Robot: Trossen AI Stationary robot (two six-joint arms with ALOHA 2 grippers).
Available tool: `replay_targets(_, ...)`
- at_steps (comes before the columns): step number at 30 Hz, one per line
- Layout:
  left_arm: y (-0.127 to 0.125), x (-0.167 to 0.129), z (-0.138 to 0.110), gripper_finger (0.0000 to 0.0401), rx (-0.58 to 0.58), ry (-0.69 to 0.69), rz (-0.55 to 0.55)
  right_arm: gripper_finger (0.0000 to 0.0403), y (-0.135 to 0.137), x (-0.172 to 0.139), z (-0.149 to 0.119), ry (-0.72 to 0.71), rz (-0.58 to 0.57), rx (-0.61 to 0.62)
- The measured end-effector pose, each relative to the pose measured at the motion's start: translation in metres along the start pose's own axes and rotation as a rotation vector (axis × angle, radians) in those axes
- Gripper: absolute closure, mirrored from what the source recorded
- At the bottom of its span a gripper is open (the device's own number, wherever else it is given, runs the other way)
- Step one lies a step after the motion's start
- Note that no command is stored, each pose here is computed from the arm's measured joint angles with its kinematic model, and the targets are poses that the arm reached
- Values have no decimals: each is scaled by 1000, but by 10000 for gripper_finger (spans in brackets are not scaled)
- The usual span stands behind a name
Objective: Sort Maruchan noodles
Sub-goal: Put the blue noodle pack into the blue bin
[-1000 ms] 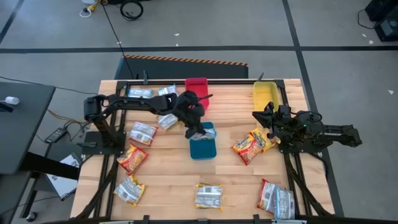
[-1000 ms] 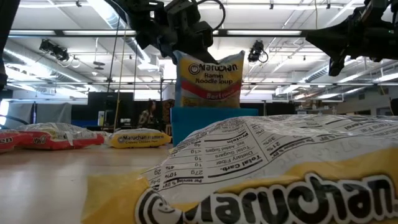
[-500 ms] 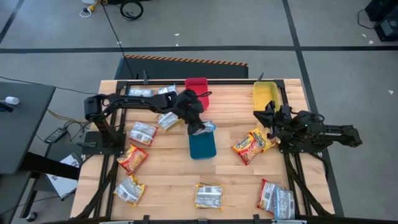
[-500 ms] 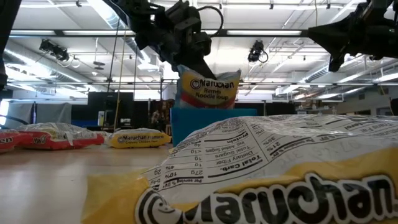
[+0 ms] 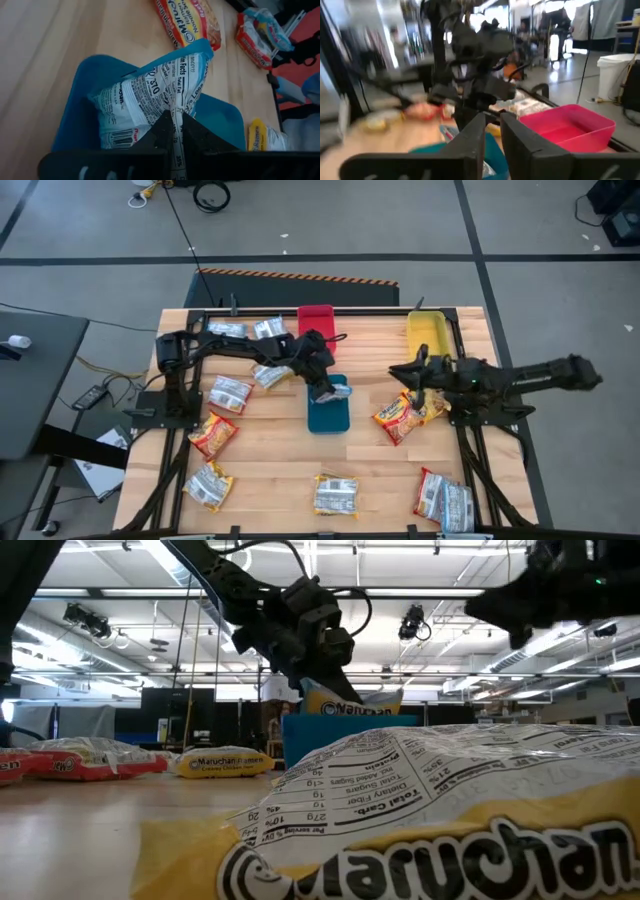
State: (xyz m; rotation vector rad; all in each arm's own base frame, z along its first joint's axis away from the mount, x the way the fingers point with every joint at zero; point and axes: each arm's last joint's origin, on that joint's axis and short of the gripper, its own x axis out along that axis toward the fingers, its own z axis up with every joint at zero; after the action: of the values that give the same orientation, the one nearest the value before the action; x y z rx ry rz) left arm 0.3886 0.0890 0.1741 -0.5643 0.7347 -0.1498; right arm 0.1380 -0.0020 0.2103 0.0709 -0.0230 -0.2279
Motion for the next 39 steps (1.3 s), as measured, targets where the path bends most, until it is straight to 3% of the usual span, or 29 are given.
replay_targets(6,4,2,2,381,13,-29,14,267,27,55,12,249,-2,-233)
replay_targets(13,5,2,2,381,21,-36,27,166,50,119,-8,557,-7,-445)
replay_targets(18,4,2,2,381,21,-35,22,105,58,148,-22,699,-19,-545)
replay_targets(22,3,3,2,381,23,-33,17,82,59,164,-33,753,-6,-571)
replay_targets(27,2,3,2,379,19,-27,-6,83,57,171,-48,806,-15,-570)
replay_targets(32,2,3,3,355,4,-32,-7,108,55,173,-51,809,-41,-516)
replay_targets(35,2,2,3,331,13,-39,-10,144,54,173,-51,804,-56,-479)
replay_targets(39,-3,-1,8,294,22,-41,-47,220,49,174,-51,810,-90,-407)
